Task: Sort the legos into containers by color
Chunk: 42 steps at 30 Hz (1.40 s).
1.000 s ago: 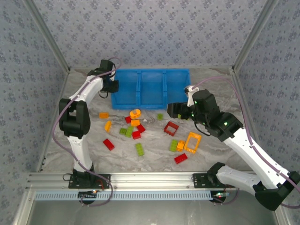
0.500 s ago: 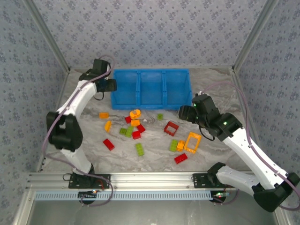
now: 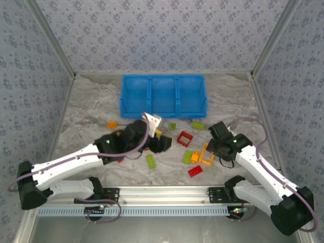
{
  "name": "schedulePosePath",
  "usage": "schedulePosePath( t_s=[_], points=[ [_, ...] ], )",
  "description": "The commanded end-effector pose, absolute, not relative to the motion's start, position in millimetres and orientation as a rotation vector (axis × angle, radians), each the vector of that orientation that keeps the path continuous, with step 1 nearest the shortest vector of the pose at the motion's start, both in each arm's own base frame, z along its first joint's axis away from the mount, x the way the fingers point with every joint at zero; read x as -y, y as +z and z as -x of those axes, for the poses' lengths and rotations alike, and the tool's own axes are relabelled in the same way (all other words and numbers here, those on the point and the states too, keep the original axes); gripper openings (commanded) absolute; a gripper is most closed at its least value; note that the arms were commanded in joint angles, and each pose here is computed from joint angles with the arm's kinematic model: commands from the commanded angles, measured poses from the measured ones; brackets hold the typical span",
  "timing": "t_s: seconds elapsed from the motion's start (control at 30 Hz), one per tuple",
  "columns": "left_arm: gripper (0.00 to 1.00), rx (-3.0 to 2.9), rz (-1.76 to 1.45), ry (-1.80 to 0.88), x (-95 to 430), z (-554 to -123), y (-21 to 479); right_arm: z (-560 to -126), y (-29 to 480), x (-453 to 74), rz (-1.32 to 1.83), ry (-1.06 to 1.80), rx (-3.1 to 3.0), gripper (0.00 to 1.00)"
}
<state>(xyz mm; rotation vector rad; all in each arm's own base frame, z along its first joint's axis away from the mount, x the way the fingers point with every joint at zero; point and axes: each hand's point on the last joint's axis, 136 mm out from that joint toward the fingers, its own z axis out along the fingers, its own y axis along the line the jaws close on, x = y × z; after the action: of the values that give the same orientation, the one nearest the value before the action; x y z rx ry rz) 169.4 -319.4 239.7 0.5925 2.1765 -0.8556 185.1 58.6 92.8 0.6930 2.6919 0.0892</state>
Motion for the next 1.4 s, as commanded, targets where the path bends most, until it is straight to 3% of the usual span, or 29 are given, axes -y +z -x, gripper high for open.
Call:
schedulePosePath(
  t_s=[0.0,0.1,0.3,0.43,0.8,0.93,1.0,1.13,1.37],
  points=[
    [0.65,-2.147,-0.480,-0.867,326,-163,246,-176,80,-58,-0.795,0.122,-2.685,0.57],
    [0.64,-2.161,-0.509,-0.862,335,-152,239,-179,67,-62,-0.799,0.164,-2.687,0.49],
    [0.63,-2.155,-0.544,-0.872,349,-146,240,-191,57,-70,-0.739,0.188,-2.703,0.41],
    [0.63,-2.147,-0.556,-0.887,356,-142,240,-188,46,-67,-0.745,0.145,-2.745,0.28],
    [0.63,-2.134,-0.570,-0.921,368,-131,245,-186,34,-62,-0.757,0.093,-2.773,0.20],
    [0.63,-2.127,-0.566,-0.920,368,-131,246,-188,35,-61,-0.743,0.091,-2.764,0.06],
    [0.63,-2.124,-0.562,-0.912,367,-132,248,-192,44,-59,-0.705,0.062,-2.742,0.00],
    [0.63,-2.106,-0.513,-0.882,358,-139,260,-209,89,-58,-0.538,-0.014,-2.647,0.00],
    [0.64,-2.048,-0.389,-0.846,338,-173,310,-302,186,-106,-0.134,0.067,-2.518,0.00]
  ],
)
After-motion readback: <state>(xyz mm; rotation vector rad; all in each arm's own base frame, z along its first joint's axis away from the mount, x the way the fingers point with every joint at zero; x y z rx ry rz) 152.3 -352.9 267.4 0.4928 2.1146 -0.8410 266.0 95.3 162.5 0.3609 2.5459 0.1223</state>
